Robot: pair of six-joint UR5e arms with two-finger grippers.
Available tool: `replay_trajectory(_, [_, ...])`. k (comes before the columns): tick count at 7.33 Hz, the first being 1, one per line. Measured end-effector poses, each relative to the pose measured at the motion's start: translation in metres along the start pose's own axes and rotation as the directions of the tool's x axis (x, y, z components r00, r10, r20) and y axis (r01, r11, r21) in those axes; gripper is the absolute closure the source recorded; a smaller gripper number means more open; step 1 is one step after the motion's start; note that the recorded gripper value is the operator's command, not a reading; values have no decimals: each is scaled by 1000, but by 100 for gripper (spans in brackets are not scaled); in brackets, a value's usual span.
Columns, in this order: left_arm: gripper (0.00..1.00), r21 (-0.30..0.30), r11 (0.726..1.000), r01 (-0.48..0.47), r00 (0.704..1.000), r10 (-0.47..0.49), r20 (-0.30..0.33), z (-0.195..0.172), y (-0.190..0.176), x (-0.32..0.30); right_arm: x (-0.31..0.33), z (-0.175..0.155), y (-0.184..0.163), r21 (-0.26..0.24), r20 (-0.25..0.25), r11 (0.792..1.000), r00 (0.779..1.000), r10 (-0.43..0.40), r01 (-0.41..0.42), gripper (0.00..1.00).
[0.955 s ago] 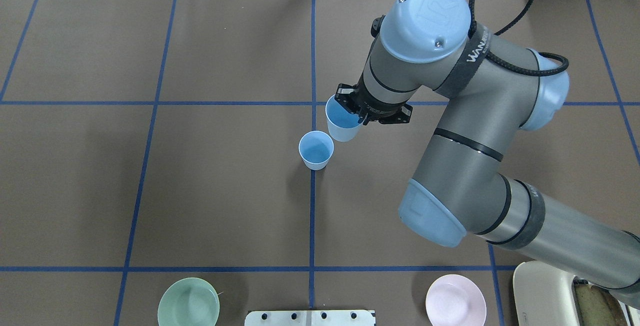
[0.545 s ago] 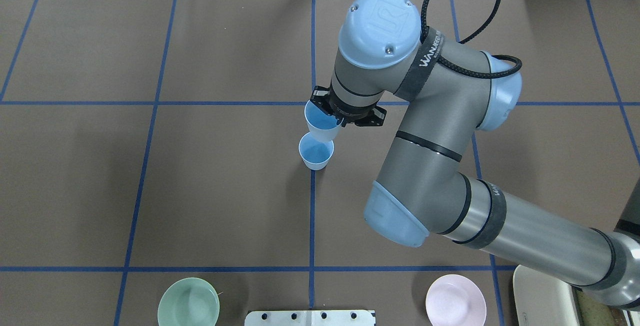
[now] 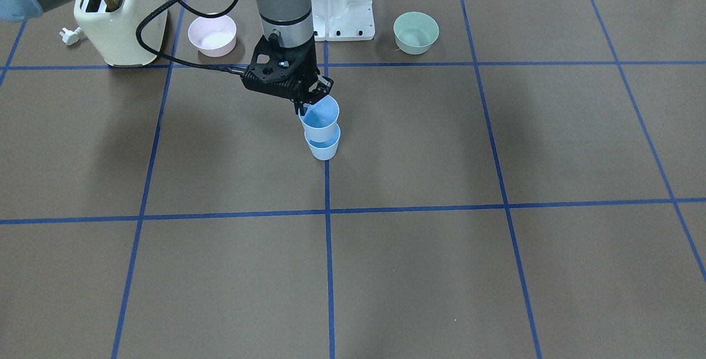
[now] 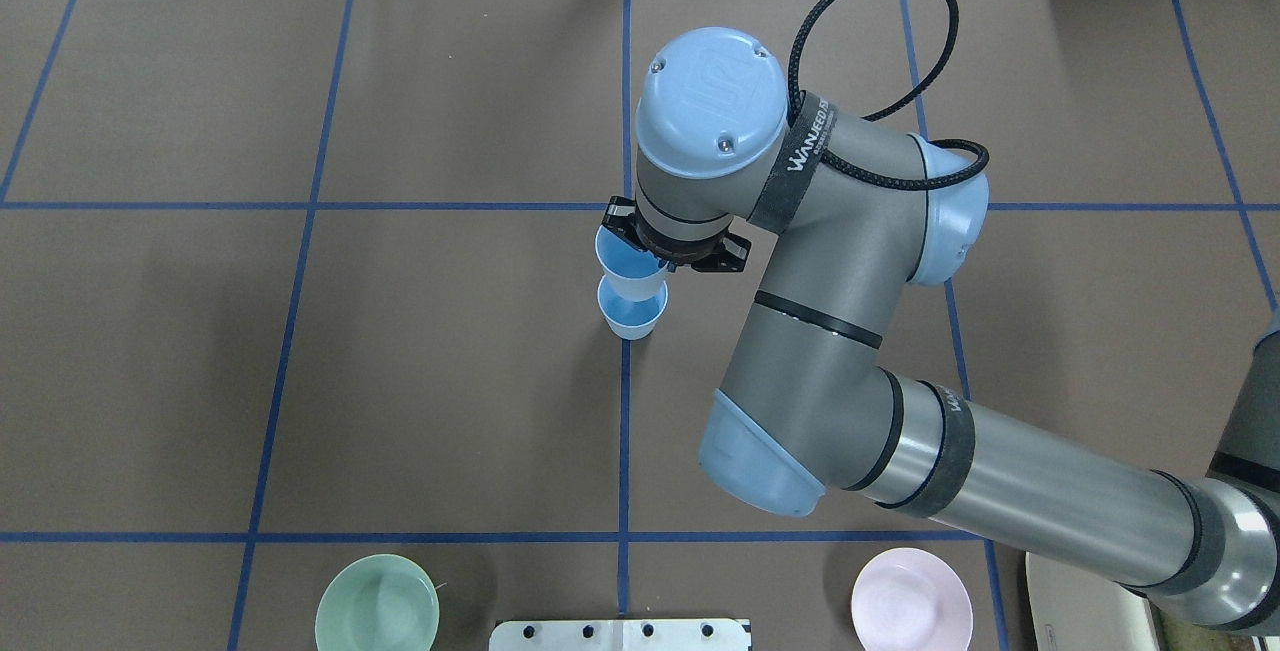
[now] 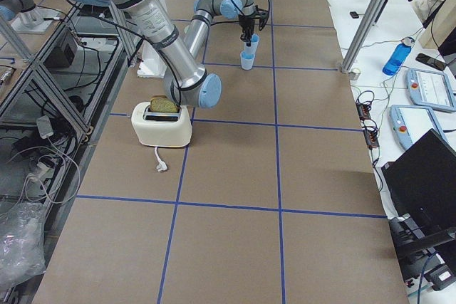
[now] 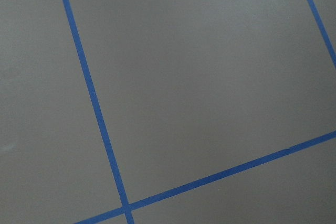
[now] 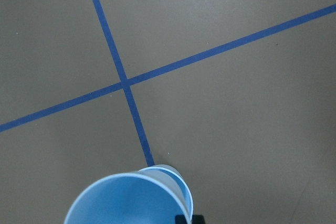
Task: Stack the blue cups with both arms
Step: 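Lower the cup into the center cup and open the right gripper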
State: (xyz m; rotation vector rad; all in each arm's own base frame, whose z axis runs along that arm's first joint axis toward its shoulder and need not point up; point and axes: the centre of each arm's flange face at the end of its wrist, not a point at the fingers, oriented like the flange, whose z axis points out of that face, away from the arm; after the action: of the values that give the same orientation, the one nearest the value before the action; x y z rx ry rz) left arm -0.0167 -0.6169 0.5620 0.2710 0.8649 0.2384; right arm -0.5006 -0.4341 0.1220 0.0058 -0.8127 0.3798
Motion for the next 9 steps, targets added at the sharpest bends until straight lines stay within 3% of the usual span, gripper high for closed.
replay_trajectory(9, [2,-5,1000,4,1000,-4,-1,3,-1,-2,3,23,10,8,8,1000,1000,-4,4,100])
